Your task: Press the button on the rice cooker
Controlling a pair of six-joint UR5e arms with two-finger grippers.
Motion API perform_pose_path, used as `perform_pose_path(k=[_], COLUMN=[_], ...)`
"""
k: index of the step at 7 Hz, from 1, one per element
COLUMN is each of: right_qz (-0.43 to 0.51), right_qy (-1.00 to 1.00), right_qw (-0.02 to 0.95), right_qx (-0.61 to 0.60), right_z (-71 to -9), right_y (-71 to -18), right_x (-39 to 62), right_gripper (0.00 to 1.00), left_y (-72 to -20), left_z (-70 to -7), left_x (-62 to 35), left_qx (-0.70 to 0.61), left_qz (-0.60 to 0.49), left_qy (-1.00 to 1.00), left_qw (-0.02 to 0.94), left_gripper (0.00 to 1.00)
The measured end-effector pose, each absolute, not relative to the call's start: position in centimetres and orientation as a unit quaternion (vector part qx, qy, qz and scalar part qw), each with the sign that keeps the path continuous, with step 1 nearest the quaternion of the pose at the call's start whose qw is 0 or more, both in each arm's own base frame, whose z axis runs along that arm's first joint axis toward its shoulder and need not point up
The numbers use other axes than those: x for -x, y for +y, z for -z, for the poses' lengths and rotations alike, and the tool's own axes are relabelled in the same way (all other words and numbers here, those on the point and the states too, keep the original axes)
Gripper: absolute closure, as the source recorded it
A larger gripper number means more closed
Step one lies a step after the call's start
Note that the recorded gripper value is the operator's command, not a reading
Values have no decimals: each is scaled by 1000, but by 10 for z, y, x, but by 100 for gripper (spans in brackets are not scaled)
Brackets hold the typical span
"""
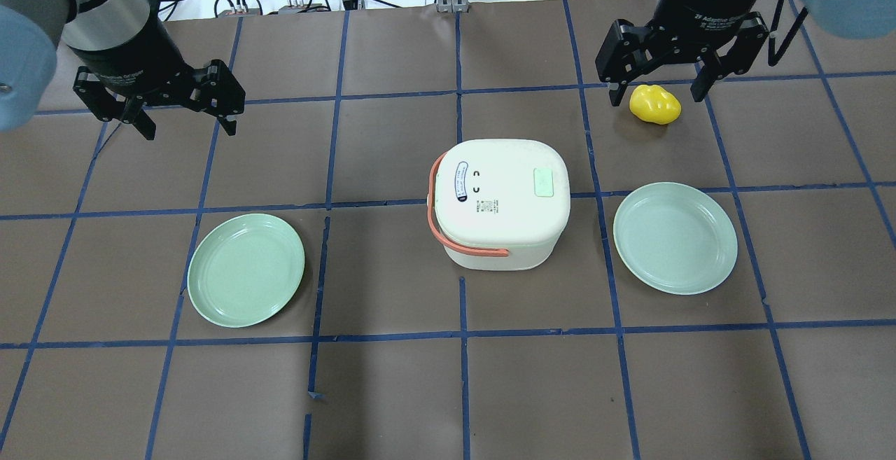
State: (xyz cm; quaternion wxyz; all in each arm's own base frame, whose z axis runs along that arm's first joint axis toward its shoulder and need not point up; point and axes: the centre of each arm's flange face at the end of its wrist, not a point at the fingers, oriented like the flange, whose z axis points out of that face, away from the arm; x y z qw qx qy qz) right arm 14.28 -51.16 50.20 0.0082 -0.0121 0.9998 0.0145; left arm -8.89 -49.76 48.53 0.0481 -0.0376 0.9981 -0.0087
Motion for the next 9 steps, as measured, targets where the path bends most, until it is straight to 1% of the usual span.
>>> perform_pose_path(k=[1,2,3,4,5,7,9], right_qz=[-13,-12,-9,-4,-3,-18,-31], right_qy=[1000,1000,1000,1000,1000,999,999], right_qw=[8,8,8,9,10,27,30], right_qx=[12,12,8,-3,-10,-25,-26], right_z=[-503,-504,-506,-510,-513,-512,-498], right_y=[-512,-512,-513,-516,-517,-511,-506], right_x=[-143,-143,-144,-145,-147,-165,-204], right_gripper=[30,52,68,79,87,88,88], left_y=[-498,-498,-498,-498,-498,-498,-498], left_z=[-485,-485,-485,-485,-485,-485,-485], left_x=[89,89,89,89,89,89,89], left_qx=[38,38,38,38,38,38,38], left_qz=[9,9,9,9,9,9,9], left_qy=[998,998,998,998,998,998,998], left_qw=[48,48,48,48,48,48,48], left_gripper=[0,0,0,0,0,0,0])
